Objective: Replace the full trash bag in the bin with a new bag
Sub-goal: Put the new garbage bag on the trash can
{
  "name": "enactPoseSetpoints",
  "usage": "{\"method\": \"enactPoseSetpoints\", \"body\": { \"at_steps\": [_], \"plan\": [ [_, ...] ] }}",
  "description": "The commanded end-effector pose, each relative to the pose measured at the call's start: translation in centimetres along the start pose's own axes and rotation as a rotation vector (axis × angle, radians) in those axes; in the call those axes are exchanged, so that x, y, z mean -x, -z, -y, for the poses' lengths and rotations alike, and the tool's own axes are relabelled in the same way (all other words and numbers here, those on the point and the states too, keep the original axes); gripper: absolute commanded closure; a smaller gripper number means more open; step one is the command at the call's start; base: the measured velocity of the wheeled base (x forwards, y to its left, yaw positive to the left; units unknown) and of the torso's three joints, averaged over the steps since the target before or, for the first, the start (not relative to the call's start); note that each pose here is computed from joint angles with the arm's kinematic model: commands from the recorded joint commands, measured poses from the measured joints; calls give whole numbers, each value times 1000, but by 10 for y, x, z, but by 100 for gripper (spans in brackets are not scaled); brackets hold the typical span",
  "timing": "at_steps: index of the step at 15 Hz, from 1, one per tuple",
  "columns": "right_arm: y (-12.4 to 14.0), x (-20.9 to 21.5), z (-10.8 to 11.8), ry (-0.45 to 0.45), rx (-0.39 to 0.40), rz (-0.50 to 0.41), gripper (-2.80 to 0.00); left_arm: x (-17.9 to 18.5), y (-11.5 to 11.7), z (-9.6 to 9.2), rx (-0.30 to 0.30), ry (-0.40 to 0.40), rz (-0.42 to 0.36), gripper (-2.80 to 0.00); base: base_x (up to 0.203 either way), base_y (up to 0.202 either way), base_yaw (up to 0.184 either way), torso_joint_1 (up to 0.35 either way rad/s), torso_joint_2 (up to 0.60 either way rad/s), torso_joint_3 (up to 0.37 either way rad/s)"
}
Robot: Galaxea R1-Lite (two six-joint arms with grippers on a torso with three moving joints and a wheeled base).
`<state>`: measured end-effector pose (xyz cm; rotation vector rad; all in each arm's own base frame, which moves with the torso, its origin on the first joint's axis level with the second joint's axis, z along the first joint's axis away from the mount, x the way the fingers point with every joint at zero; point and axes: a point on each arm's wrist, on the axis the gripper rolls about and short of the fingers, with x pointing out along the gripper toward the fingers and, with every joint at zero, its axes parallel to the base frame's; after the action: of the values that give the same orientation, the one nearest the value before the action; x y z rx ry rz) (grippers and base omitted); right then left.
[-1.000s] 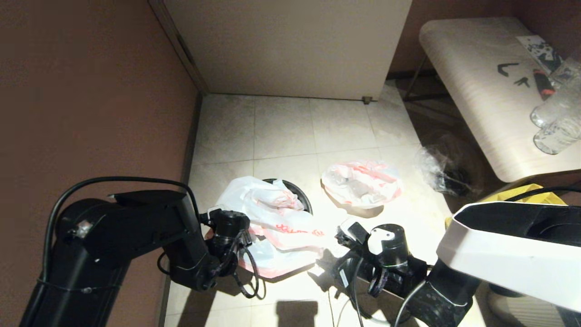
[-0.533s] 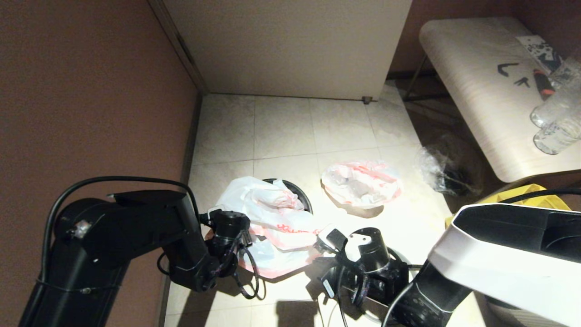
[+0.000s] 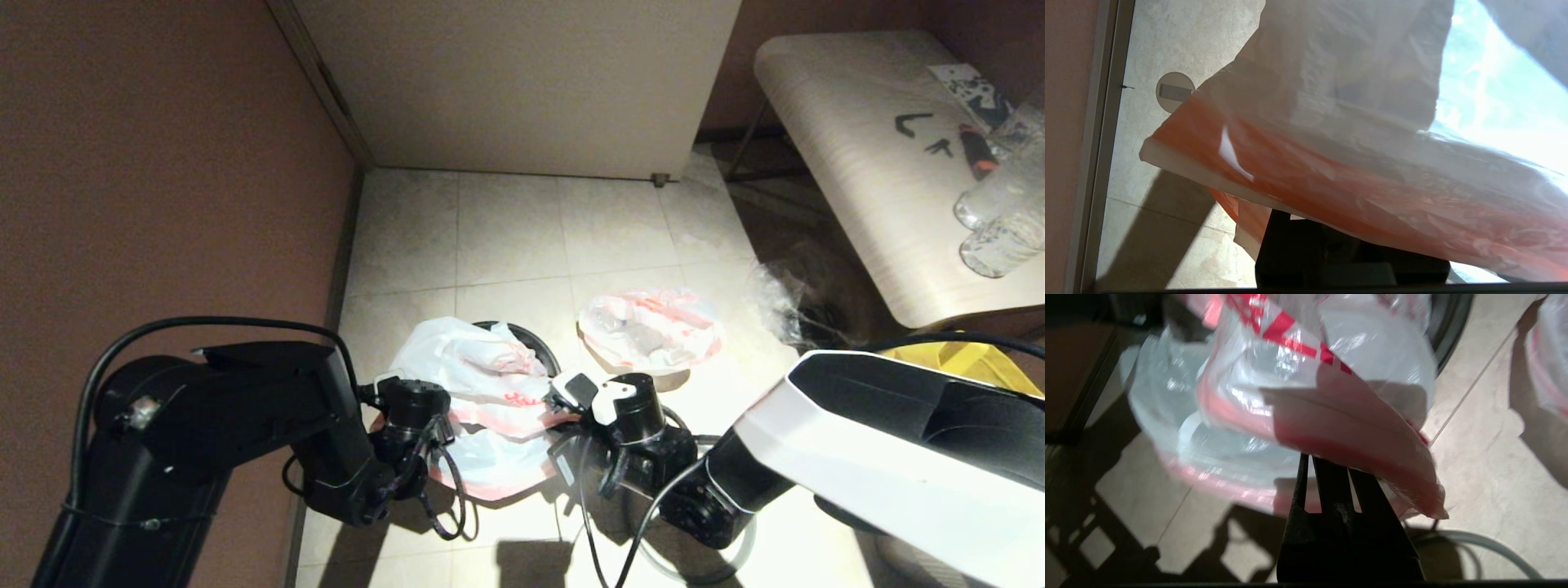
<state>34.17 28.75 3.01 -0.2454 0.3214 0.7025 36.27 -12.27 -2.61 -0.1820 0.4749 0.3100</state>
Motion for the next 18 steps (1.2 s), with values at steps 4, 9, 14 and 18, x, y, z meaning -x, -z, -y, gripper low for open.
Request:
{"method": "enactPoseSetpoints", "body": {
  "at_steps": [4, 9, 14, 18],
  "plan": [
    [-24, -19, 26, 77, -18, 96, 0, 3, 1, 2, 1, 8, 9, 0, 0, 0, 0, 0, 0, 0],
    [-38, -26, 51, 127, -34, 128, 0, 5, 5, 3, -23, 25, 26, 0, 0, 0, 0, 0, 0, 0],
    [-18, -46, 73, 171, -49, 114, 0, 6, 7, 4, -28, 33, 33, 0, 0, 0, 0, 0, 0, 0],
    [2, -64, 81, 183, -57, 95, 0, 8, 6, 5, -17, 45, 53, 0, 0, 0, 0, 0, 0, 0]
  ]
}}
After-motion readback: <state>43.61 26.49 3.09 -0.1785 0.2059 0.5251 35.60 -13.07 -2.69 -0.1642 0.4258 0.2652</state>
